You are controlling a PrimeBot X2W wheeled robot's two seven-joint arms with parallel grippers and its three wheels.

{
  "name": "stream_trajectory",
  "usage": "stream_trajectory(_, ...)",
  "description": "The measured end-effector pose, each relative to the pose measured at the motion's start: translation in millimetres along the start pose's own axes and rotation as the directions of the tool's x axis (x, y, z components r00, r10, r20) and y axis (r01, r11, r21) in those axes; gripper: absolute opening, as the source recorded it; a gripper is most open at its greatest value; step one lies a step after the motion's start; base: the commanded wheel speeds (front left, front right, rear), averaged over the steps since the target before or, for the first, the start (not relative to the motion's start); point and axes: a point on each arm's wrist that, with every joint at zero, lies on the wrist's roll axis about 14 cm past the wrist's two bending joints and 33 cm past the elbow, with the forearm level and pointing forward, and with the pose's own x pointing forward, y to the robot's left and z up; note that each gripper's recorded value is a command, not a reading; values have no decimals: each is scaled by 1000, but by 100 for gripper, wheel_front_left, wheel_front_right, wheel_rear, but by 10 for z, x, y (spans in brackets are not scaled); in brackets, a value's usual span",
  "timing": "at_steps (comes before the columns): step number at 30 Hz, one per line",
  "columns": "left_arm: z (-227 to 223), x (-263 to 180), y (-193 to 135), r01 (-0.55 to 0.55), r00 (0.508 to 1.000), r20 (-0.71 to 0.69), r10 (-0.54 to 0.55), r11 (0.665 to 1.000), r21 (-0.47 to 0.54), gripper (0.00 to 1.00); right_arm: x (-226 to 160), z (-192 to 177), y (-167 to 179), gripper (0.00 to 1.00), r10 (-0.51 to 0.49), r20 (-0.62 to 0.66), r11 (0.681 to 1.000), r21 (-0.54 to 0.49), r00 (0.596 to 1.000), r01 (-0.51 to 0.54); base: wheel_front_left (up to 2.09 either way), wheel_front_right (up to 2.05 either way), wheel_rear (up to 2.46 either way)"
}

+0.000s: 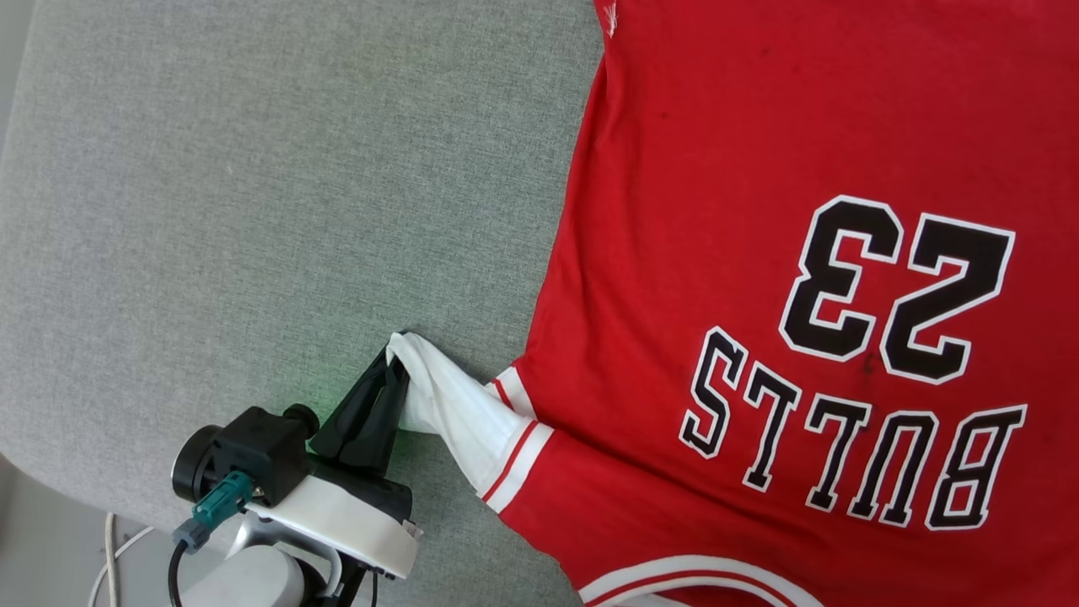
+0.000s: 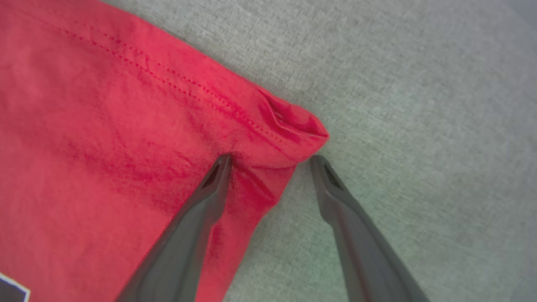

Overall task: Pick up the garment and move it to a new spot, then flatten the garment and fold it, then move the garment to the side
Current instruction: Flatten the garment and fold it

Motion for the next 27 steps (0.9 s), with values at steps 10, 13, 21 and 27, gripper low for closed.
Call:
stream_trajectory(10, 147, -258, 55, -22, 998, 64, 22, 1000, -6, 0, -710, 282, 142, 0, -4, 214, 998, -60, 977, 18, 0, 0, 0)
stream_trajectory(13, 171, -376, 53, -22, 997, 78, 23, 1000, -13, 0, -953, 116, 172, 0, -13, 230, 993, -111, 973, 39, 0, 0, 0)
stream_trajectory(21, 269, -573, 2, -5, 992, 124, 7, 1000, -17, 0, -1397, -868, 131, 0, -39, 152, 984, -166, 988, 64, 0, 0, 0)
stream_trajectory(27, 333, -603, -116, 45, 988, 146, -43, 999, -9, 0, -1576, -1701, 61, 0, -52, 93, 993, -98, 994, 61, 0, 0, 0)
